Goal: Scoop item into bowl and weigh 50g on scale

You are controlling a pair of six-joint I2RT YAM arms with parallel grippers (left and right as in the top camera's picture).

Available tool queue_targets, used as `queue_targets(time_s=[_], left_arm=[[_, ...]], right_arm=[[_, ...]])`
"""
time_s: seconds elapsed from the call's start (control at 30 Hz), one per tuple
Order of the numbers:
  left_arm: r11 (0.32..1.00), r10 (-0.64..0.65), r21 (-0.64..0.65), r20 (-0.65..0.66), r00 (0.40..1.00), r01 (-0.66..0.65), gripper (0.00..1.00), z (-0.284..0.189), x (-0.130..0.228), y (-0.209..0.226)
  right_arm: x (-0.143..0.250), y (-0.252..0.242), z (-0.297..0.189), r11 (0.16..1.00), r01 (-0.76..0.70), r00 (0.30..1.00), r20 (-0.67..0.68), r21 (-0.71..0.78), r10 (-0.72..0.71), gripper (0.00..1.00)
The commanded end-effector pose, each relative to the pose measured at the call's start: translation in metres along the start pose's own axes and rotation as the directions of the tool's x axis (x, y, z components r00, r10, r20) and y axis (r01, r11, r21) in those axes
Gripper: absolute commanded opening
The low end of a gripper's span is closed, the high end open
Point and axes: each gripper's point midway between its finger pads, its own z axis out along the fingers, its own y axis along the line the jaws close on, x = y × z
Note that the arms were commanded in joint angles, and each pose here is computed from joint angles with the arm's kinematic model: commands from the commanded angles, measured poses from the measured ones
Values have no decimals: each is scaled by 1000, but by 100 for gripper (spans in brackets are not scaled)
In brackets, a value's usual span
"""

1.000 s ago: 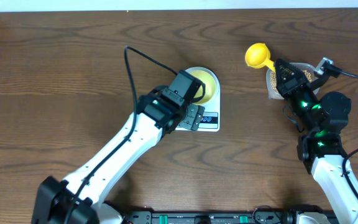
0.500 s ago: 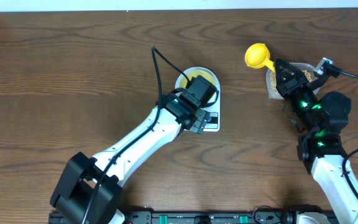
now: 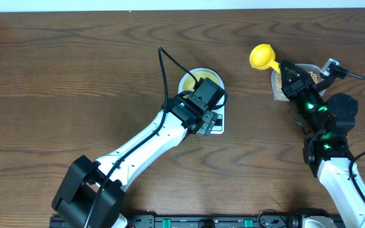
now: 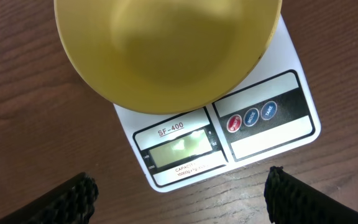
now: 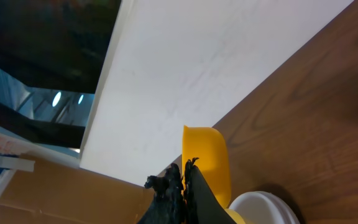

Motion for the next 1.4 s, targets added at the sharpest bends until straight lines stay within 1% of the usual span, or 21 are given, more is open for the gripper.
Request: queue_targets(time_s=[0.0, 0.8, 0.97, 1.37], left_arm=[[1000, 18, -25, -3, 1000, -18, 88, 2, 2, 4], [1000, 17, -25, -2, 1000, -17, 88, 2, 2, 4], [997, 63, -55, 1, 998, -63, 88, 2, 1, 9], [997, 63, -54, 1, 998, -62, 88, 2, 1, 9]], right_arm=[[-5, 4, 1, 1000, -3, 1000, 11, -8, 3, 1], [-5, 4, 1, 1000, -3, 1000, 11, -8, 3, 1], [-5, 4, 1, 1000, -3, 1000, 11, -8, 3, 1], [-5, 4, 1, 1000, -2, 1000, 11, -8, 2, 1]])
